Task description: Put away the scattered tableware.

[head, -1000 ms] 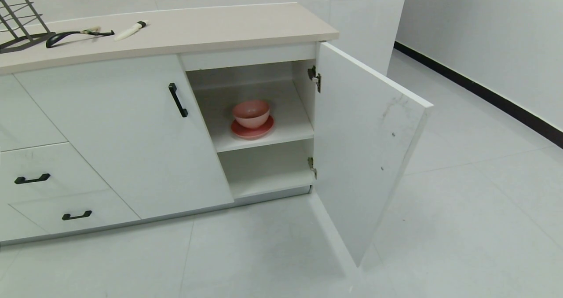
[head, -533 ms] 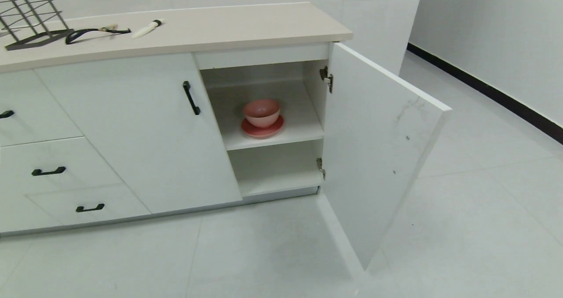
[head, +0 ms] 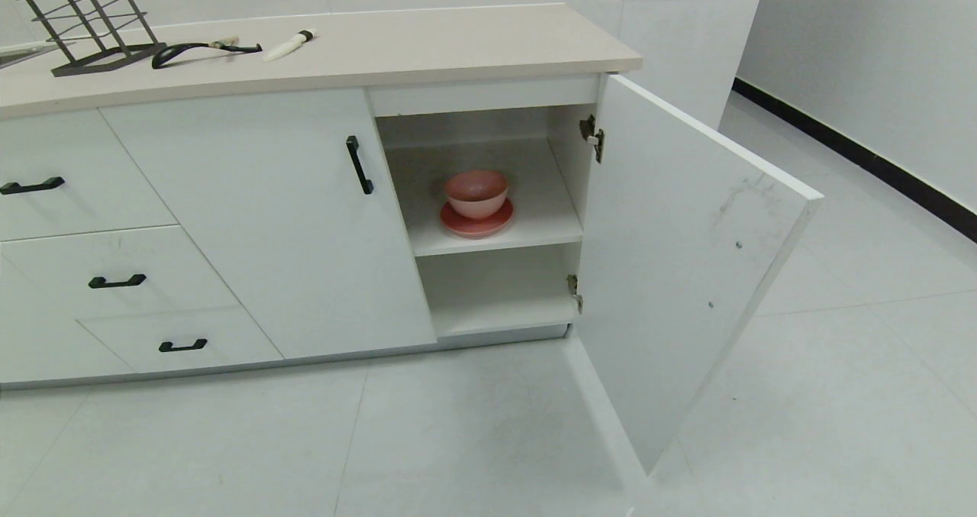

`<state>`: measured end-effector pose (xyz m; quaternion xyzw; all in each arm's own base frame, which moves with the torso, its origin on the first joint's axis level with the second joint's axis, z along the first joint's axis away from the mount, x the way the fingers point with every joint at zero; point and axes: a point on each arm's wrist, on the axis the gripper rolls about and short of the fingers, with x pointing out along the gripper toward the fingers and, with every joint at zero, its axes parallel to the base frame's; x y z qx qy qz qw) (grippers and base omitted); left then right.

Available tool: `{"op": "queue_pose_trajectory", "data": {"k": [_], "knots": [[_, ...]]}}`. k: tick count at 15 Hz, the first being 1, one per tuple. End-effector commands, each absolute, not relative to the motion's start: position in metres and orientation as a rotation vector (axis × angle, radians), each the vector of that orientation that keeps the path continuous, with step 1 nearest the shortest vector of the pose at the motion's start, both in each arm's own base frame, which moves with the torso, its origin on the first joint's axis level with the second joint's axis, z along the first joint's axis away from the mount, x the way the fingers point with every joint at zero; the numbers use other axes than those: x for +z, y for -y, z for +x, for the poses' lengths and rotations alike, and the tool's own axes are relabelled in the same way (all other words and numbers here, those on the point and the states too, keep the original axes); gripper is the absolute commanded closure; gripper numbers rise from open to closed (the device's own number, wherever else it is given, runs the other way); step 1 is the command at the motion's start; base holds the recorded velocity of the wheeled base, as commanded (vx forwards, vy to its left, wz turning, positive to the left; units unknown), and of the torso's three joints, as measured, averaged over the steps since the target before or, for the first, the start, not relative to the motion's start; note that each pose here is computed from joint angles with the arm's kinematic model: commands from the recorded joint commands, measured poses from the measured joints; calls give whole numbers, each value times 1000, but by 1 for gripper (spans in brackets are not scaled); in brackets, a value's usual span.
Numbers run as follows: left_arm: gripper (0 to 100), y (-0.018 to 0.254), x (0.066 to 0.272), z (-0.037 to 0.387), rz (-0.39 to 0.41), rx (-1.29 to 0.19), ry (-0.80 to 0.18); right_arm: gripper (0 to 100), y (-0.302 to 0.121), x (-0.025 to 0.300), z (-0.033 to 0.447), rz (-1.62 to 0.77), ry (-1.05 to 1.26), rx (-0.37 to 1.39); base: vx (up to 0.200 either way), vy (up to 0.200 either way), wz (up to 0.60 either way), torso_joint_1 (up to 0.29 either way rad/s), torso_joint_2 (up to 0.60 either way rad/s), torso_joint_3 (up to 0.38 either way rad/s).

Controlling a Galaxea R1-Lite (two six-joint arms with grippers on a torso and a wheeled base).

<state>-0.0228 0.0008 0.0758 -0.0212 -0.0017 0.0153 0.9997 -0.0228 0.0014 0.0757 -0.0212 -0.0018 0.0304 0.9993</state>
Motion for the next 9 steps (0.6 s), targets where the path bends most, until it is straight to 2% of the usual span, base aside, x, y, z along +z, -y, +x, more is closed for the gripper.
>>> {"op": "queue_pose_trajectory", "data": {"k": [1,3,4,6,7,9], "knots": [[0,-1,76,-23,-43,32,4,100,-1,76,-23,-38,3,60,0,0,0,0,0,0],[0,-1,76,-23,-43,41,4,100,-1,84,-23,-25,80,54,0,0,0,0,0,0],[0,-1,76,-23,-43,44,4,100,-1,98,-25,-32,218,57,0,0,0,0,0,0],[0,-1,76,-23,-43,44,4,100,-2,111,-24,-33,219,94,0,-200,0,0,0,2],[0,-1,76,-23,-45,44,4,100,-2,128,-17,-34,182,143,0,-200,0,-2,7,7],[0,-1,76,-23,-45,44,4,100,-4,168,1,-40,143,253,0,0,0,0,0,0]]}}
